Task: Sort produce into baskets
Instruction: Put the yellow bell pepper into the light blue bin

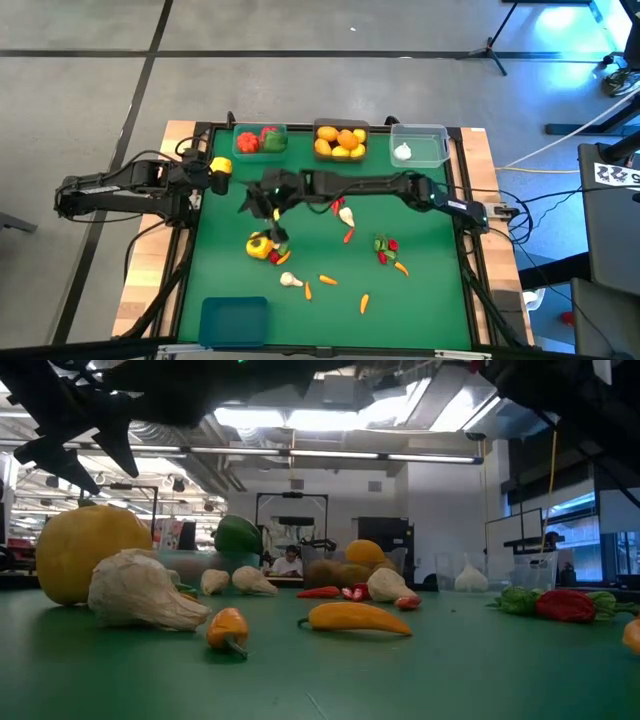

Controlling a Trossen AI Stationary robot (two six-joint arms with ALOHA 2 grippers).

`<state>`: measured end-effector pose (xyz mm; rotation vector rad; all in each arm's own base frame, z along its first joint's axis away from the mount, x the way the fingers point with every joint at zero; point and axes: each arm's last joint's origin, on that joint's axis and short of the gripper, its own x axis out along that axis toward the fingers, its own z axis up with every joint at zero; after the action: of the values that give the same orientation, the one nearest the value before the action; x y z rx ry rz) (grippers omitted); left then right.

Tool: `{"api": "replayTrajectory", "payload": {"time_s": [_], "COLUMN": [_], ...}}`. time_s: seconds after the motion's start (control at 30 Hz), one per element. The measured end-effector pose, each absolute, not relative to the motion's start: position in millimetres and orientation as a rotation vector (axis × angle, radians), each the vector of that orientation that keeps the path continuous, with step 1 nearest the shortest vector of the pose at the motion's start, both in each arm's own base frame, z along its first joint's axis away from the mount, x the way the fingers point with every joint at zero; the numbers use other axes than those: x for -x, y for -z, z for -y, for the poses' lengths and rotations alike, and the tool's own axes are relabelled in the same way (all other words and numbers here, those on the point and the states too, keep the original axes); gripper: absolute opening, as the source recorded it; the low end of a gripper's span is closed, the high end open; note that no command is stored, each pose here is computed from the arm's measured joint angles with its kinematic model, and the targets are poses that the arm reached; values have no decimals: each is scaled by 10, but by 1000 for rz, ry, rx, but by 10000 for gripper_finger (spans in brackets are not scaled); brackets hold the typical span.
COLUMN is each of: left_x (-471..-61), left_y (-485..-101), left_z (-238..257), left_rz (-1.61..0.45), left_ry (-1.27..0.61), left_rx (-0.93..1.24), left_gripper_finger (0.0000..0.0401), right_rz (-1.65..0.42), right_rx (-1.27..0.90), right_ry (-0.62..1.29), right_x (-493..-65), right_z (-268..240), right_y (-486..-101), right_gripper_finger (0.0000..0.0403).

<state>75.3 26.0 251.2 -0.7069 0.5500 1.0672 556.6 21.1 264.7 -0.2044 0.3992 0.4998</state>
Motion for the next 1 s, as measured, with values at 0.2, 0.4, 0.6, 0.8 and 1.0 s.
{"api": "replayTrajectory", "payload": {"time_s": [0.2, 0.4, 0.6, 0.8, 1.0], "left_x": [-757, -756, -757, -757, -757], "left_y": [-2510, -2510, -2510, -2510, -2510], "left_z": [-254, -254, -254, -254, -254], "left_rz": [-571, -577, -560, -563, -563], "left_ry": [-1044, -1039, -1051, -1048, -1049], "left_rx": [705, 696, 726, 721, 720], "left_gripper_finger": [388, 388, 388, 388, 388], "right_rz": [-483, -555, -642, -679, -673], "right_rx": [102, 82, 28, 72, 99], "right_ry": [-497, -381, -315, -312, -338], "right_x": [-5682, -5694, -5668, -5644, -5642], "right_z": [-592, -639, -465, -453, -469], "right_y": [-2186, -2042, -1988, -1955, -1956], "right_gripper_finger": [390, 389, 346, 287, 251]}}
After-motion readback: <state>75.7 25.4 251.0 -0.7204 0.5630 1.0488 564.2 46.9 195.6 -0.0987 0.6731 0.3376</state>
